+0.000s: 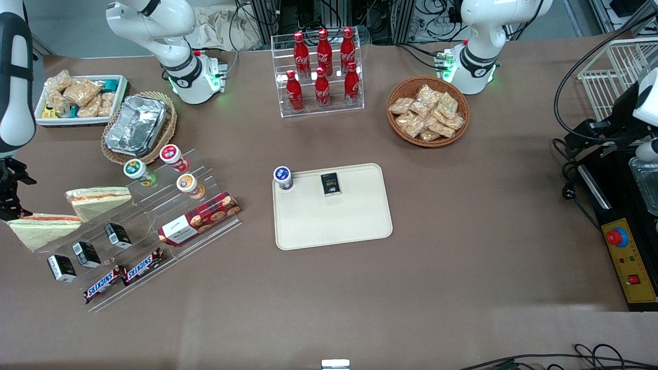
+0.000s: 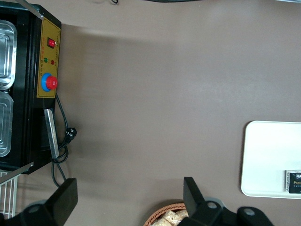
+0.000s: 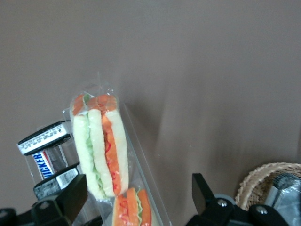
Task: Place sandwich on tray
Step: 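Lower the right gripper and grasp the plastic-wrapped sandwich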
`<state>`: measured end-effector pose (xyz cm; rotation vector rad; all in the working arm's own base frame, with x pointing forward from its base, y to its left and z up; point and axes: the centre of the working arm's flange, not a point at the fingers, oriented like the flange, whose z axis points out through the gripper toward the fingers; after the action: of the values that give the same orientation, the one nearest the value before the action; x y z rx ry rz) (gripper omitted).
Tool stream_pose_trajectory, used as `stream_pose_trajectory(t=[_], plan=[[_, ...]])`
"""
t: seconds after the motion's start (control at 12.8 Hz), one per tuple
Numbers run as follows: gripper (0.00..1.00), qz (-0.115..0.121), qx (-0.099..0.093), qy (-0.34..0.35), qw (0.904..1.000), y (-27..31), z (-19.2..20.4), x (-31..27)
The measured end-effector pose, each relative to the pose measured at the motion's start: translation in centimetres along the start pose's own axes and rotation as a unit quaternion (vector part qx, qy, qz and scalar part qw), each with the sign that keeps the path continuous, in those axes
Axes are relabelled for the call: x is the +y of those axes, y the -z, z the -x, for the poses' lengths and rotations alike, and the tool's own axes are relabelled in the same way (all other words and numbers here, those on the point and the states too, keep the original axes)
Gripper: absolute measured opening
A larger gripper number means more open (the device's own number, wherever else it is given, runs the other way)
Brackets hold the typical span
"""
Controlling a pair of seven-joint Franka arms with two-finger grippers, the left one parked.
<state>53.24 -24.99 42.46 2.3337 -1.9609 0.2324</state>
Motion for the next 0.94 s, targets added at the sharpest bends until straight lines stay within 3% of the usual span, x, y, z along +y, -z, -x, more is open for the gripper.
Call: stream_pose_trajectory(t=[0.23, 0.94], plan=[[0.99, -0.027, -0.003, -0.018, 0.9995, -0.8, 0.1, -0.3], [0.99, -0.053, 0.008, -0.057, 0.9969, -5.3, -1.6, -0.6]])
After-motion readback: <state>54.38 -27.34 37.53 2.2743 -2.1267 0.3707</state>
